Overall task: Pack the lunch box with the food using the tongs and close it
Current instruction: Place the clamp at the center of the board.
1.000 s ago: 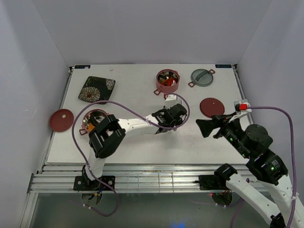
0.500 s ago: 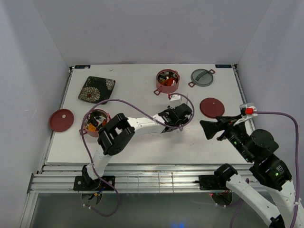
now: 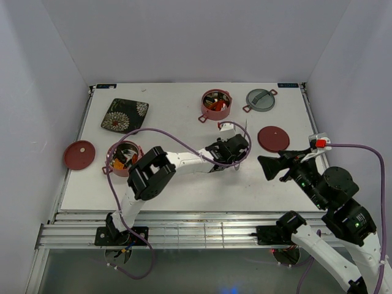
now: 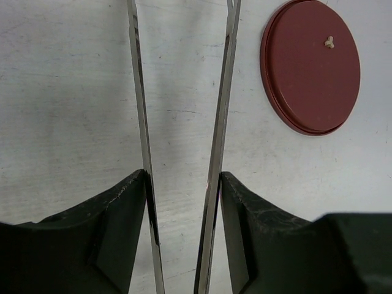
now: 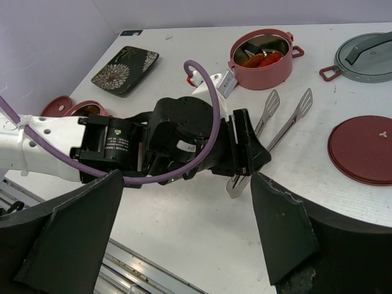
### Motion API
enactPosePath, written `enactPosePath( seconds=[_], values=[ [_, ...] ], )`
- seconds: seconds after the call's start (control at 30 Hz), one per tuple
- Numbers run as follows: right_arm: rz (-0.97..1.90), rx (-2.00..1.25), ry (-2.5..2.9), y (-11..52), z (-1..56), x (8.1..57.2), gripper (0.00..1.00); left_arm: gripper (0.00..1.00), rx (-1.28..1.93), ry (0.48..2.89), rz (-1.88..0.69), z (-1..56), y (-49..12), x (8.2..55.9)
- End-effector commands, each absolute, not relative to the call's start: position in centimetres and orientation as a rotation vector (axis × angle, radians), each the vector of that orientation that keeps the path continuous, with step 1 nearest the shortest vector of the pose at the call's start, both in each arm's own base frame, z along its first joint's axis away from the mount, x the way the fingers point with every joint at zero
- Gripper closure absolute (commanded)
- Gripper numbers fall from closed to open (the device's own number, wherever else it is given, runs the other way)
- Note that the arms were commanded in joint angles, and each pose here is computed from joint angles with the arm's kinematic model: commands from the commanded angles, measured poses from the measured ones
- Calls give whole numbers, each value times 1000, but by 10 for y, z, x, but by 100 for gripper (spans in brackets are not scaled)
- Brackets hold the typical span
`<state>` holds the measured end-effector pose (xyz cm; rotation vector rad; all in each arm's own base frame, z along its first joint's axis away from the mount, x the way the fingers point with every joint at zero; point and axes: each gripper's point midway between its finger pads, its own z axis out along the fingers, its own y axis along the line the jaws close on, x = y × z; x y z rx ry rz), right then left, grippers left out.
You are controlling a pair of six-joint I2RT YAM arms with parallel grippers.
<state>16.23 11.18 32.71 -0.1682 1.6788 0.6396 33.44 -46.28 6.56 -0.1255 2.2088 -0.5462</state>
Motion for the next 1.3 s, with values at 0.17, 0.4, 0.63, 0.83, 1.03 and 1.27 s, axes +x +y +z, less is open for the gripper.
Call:
enactPosePath(
  seconds=[0.17, 0.4, 0.63, 0.83, 1.03, 1.27],
  values=[
    [644, -160, 1615, 108, 343, 161, 10, 38, -108, 2219, -598, 52, -478, 326],
    [639, -158, 1612, 108, 341, 162, 10, 34, -106, 2227, -606, 47, -483, 326],
    [638, -153, 1604, 106, 342, 161, 10, 27, -103, 2214, -620, 57, -484, 322],
    [655, -162, 1609, 110, 343, 161, 10, 23, -100, 2199, -638, 72, -481, 318],
    [674, -161, 1603, 113, 346, 161, 10, 22, -96, 2161, -675, 114, -471, 313],
    [760, -212, 1597, 136, 351, 165, 10, 20, -34, 2057, -652, 194, -427, 302]
  ],
)
